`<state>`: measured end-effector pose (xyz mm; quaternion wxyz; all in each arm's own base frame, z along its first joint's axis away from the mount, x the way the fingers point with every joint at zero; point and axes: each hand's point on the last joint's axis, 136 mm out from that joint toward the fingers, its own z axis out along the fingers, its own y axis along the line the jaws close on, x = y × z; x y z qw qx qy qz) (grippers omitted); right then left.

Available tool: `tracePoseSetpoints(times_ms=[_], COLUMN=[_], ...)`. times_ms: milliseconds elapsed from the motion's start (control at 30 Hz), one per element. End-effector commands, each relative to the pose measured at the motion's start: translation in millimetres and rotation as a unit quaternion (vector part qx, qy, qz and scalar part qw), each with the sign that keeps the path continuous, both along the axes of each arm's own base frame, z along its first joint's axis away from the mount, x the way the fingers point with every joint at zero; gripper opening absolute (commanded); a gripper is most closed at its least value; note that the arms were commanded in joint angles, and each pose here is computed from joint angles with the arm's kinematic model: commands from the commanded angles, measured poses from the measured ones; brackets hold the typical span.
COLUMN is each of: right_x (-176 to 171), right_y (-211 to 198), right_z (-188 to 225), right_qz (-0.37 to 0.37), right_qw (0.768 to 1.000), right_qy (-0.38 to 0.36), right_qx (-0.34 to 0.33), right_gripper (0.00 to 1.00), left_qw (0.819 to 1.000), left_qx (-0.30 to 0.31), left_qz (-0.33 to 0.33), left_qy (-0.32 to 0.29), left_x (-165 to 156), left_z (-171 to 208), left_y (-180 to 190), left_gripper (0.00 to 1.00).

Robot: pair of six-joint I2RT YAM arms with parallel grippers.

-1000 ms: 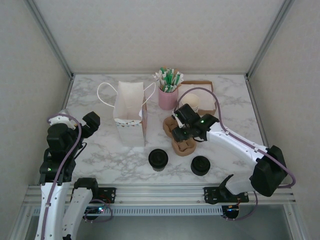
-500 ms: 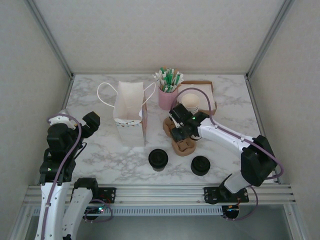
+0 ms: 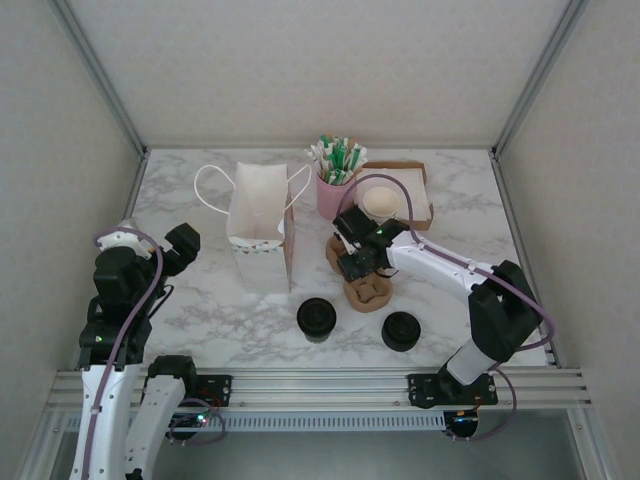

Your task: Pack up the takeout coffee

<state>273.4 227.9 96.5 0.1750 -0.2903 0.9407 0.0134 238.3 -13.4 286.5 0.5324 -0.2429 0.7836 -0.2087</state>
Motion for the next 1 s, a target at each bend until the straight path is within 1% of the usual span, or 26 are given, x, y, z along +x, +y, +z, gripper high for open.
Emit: tracePoseSetpoints(times_ms=[0,200,267,467,600,933,967], right_x=[6,7,7,9,8,6,12], right_y=[0,-1,-2,-3,-1,-1,-8], right_z=[0,-2,-3,2,9,1,0], right_qz=[0.000,-0.002,-0.003,-0.009,-0.008,-0.014,-0.027], right_qw=[1.000,1.000,1.000,1.000,1.000,1.000,1.000], right_qy=[0.001,0.001,0.001,-0.008,-0.017,-0.004,-0.002], right_qx=[-0.011,-0.015,-0.019,-0.018,0.000,-0.002,-0.004], right_gripper=[0.53,0.51,0.48,0.47,0.47,0.46,0.45], left_qw=[1.000,1.000,1.000,1.000,1.000,1.000,1.000], left_qx=[-0.002,-0.002,-0.002,-0.002,-0.002,-0.002,-0.002], left_qz=[0.006,0.006,0.005,0.005,0.005,0.005,0.005], left_qy=[0.004,0.003,0.002,0.003,0.003,0.004,0.004], left_x=[0,1,0,1,1,1,1], left_z=[-3,-3,-3,-3,-3,-3,-3], left_y=[3,2,2,2,2,2,2], left_gripper=[1.00,1.00,1.00,1.00,1.00,1.00,1.00])
